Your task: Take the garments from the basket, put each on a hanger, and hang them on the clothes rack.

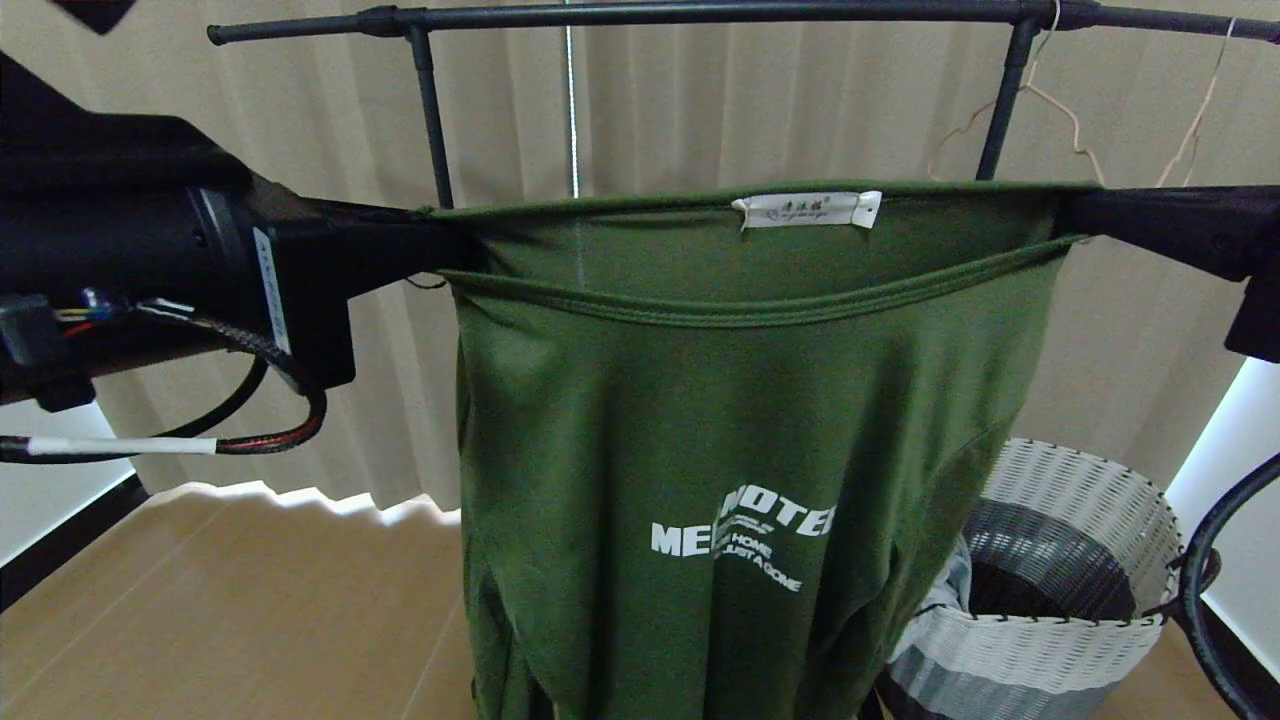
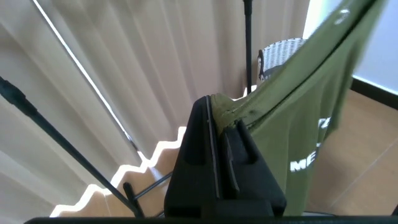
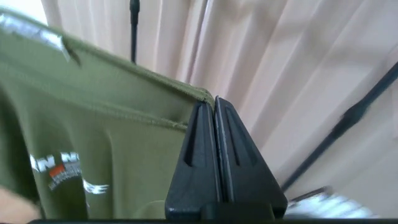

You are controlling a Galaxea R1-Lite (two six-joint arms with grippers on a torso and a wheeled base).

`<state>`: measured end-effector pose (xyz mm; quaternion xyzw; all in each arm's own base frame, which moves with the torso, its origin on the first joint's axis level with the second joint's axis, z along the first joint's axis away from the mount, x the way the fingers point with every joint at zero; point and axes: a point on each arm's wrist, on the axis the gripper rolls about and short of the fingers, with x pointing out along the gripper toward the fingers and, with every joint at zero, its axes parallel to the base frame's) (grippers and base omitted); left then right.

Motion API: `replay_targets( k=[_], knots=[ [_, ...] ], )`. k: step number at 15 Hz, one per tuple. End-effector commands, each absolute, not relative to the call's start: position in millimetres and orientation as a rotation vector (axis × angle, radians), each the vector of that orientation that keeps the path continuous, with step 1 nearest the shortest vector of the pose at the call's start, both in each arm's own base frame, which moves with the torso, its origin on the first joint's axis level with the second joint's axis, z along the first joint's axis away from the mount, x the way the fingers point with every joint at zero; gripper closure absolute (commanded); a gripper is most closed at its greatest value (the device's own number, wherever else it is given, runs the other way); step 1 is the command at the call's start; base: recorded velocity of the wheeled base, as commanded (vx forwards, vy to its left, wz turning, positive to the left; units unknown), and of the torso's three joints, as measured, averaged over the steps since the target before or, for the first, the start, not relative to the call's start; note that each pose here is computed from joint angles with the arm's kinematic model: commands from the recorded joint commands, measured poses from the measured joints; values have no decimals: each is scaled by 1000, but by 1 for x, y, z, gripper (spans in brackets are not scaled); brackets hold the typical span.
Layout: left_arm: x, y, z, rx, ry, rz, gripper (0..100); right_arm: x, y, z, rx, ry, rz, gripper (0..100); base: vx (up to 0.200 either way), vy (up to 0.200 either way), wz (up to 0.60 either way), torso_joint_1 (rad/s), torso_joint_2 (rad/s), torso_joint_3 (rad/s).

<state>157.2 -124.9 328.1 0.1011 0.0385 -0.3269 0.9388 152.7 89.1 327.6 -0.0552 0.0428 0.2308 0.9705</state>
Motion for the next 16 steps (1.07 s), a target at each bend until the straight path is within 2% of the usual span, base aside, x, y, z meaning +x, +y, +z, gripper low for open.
replay_targets(
  k=[1,6,7,11,13,16],
  knots=[
    [151,-120,328,207,69,-670,100,160,94,321,-104,123,465,100,0,0,0,0,0,0],
    [152,-121,325,208,82,-669,100,160,92,319,-106,134,456,100,0,0,0,0,0,0],
    [152,-121,325,208,82,-666,100,160,92,319,-106,134,456,0,0,0,0,0,0,0],
    [155,-118,324,206,92,-640,100,152,88,308,-111,152,458,0,0,0,0,0,0,0],
    [175,-108,317,208,133,-546,100,135,78,305,-104,132,467,0,0,0,0,0,0,0],
    [182,-108,314,206,148,-525,100,120,71,303,-97,113,480,0,0,0,0,0,0,0]
  ],
)
